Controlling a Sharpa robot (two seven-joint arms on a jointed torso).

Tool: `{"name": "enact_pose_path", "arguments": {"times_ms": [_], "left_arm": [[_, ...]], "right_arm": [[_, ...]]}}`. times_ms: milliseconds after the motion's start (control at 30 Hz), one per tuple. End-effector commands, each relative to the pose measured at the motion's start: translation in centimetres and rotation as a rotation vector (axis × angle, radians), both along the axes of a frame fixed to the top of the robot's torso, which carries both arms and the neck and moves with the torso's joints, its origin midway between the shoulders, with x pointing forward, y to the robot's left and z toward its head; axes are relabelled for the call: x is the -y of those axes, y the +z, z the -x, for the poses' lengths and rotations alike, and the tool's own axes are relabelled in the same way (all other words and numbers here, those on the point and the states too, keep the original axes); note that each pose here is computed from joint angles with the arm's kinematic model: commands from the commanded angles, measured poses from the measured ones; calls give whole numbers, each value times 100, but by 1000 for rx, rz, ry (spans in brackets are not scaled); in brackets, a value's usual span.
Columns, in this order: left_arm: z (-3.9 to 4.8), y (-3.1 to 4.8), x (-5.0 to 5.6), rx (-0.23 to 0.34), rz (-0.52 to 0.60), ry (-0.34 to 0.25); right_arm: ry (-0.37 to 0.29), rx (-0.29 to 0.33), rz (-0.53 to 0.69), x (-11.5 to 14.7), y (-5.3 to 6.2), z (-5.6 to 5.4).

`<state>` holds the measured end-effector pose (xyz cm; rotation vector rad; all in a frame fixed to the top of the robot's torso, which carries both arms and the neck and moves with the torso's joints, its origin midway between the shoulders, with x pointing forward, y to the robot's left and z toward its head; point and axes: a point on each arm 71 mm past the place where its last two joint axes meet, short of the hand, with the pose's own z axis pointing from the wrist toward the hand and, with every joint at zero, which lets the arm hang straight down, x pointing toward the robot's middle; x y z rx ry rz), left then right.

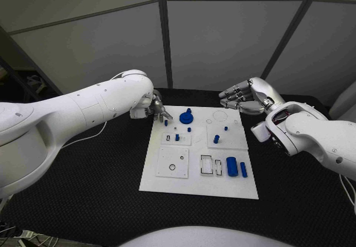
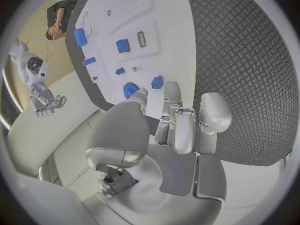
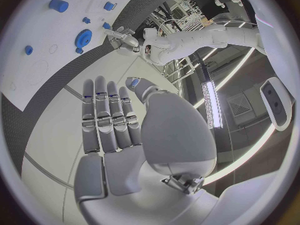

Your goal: Assemble the parts on the task board

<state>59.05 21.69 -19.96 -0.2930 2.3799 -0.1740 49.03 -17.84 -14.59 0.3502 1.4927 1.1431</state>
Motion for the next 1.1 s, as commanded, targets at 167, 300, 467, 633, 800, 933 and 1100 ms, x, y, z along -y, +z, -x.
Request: {"name": "enact_pose_path", "arguments": {"times_ms": [167, 300, 467, 633, 800, 933, 1100], "left_arm": [[12, -11, 13, -25, -14, -23], [16, -16, 22, -28, -14, -26], [19, -22, 31, -29, -13, -28], [22, -25, 34, -29, -10, -29], [25, -27, 43, -30, 0, -29], [22, -26, 48, -26, 6, -28], [18, -25, 56, -20, 16, -26]], "right_arm": [[11, 5, -3, -14, 14, 6], [12, 5, -3, -17, 15, 7], [13, 5, -3, -19, 15, 7], [12, 6, -3, -17, 15, 6], [13, 6, -3, -20, 15, 7], [13, 6, -3, -21, 15, 7], [14, 6, -3, -22, 15, 7]]}}
